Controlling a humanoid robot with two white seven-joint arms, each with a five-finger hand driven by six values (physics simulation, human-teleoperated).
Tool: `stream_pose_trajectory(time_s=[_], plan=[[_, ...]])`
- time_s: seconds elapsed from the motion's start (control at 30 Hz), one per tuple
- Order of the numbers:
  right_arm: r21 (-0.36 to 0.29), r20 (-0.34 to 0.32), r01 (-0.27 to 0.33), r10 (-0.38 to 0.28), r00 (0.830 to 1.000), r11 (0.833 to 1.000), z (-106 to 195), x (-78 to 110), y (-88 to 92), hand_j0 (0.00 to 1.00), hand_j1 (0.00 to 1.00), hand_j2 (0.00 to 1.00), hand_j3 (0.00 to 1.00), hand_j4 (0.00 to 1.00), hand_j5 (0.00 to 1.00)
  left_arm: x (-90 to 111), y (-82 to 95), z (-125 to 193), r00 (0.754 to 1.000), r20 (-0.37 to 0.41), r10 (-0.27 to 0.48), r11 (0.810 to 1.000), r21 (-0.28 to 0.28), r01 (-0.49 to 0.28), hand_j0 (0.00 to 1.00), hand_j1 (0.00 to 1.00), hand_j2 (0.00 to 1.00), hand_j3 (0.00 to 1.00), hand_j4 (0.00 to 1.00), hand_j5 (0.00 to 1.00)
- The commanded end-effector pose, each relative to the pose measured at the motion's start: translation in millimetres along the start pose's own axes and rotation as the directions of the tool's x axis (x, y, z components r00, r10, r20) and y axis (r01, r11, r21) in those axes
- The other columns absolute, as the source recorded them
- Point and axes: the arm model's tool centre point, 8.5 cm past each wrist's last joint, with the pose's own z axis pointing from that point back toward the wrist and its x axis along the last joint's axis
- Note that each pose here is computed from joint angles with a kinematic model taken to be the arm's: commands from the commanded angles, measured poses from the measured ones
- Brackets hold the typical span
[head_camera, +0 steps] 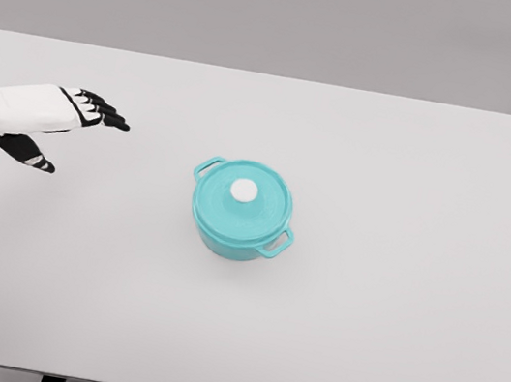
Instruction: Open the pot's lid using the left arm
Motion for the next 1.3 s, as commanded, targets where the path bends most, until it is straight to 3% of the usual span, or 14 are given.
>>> stream_pose_trajectory(time_s=[0.0, 0.17, 0.37, 0.43, 0.5, 0.57, 0.7, 0.8, 1.03, 1.13, 1.2, 1.27], plan=[[0.002, 0.0, 0.001, -0.001, 1.0, 1.0, 0, -0.3, 0.1, 1.0, 1.0, 1.0, 1.0, 1.0, 1.0, 0, 0.5, 0, 1.0, 0.001, 0.004, 1.0, 0.002, -0.004, 1.0, 1.0, 1.0, 1.0, 1.0, 1.0], [0.006, -0.003, -0.002, 0.002, 1.0, 1.0, 0, -2.0, 4.3, 1.0, 1.0, 1.0, 1.0, 1.0, 1.0, 3, -4.8, -4, 1.0, 0.011, 0.008, 1.0, -0.013, -0.008, 1.0, 1.0, 1.0, 1.0, 1.0, 1.0], [0.009, -0.004, -0.001, 0.001, 1.0, 1.0, 0, -2.9, 6.1, 1.0, 1.0, 1.0, 1.0, 1.0, 1.0, 20, 13.4, -8, 0.997, 0.059, -0.051, 0.999, 0.012, 0.051, 1.0, 1.0, 1.0, 1.0, 1.0, 1.0], [0.01, -0.005, 0.0, 0.0, 1.0, 1.0, 0, -3.3, 6.9, 1.0, 1.0, 1.0, 1.0, 1.0, 1.0, 26, 47.2, -14, 0.988, 0.092, -0.122, 0.993, 0.013, 0.121, 1.0, 1.0, 1.0, 1.0, 1.0, 1.0], [0.009, -0.004, -0.001, 0.001, 1.0, 1.0, 0, -2.9, 6.1, 1.0, 1.0, 1.0, 1.0, 1.0, 1.0, 43, 72.4, -37, 0.964, 0.161, -0.212, 0.975, -0.03, 0.219, 1.0, 1.0, 1.0, 1.0, 1.0, 1.0], [0.01, -0.005, 0.0, 0.0, 1.0, 1.0, 0, -3.3, 6.9, 1.0, 1.0, 1.0, 1.0, 1.0, 1.0, 59, 80.3, -56, 0.942, 0.225, -0.249, 0.961, -0.063, 0.269, 1.0, 1.0, 1.0, 1.0, 1.0, 1.0], [0.01, -0.005, 0.0, 0.0, 1.0, 1.0, 0, -3.3, 6.9, 1.0, 1.0, 1.0, 1.0, 1.0, 1.0, 90, 103.4, -85, 0.905, 0.327, -0.273, 0.955, -0.025, 0.297, 1.0, 1.0, 1.0, 1.0, 1.0, 1.0], [0.01, -0.005, 0.0, 0.0, 1.0, 1.0, 0, -3.3, 6.9, 1.0, 1.0, 1.0, 1.0, 1.0, 1.0, 127, 102.9, -128, 0.859, 0.436, -0.267, 0.955, 0.002, 0.296, 1.0, 1.0, 1.0, 1.0, 1.0, 1.0], [0.01, -0.005, 0.0, 0.0, 1.0, 1.0, 0, -3.3, 6.9, 1.0, 1.0, 1.0, 1.0, 1.0, 1.0, 134, 111.0, -131, 0.846, 0.45, -0.285, 0.951, 0.021, 0.309, 1.0, 1.0, 1.0, 1.0, 1.0, 1.0], [0.009, -0.004, -0.001, 0.001, 1.0, 1.0, 0, -2.9, 6.1, 1.0, 1.0, 1.0, 1.0, 1.0, 1.0, 132, 103.1, -133, 0.851, 0.449, -0.271, 0.953, 0.002, 0.302, 1.0, 1.0, 1.0, 1.0, 1.0, 1.0], [0.009, -0.004, -0.001, 0.001, 1.0, 1.0, 0, -2.9, 6.1, 1.0, 1.0, 1.0, 1.0, 1.0, 1.0, 141, 98.5, -142, 0.837, 0.467, -0.283, 0.946, -0.006, 0.323, 1.0, 1.0, 1.0, 1.0, 1.0, 1.0], [0.01, -0.005, 0.0, 0.0, 1.0, 1.0, 0, -3.3, 6.9, 1.0, 1.0, 1.0, 1.0, 1.0, 1.0, 155, 89.4, -158, 0.813, 0.487, -0.319, 0.926, -0.021, 0.376, 1.0, 1.0, 1.0, 1.0, 1.0, 1.0]])
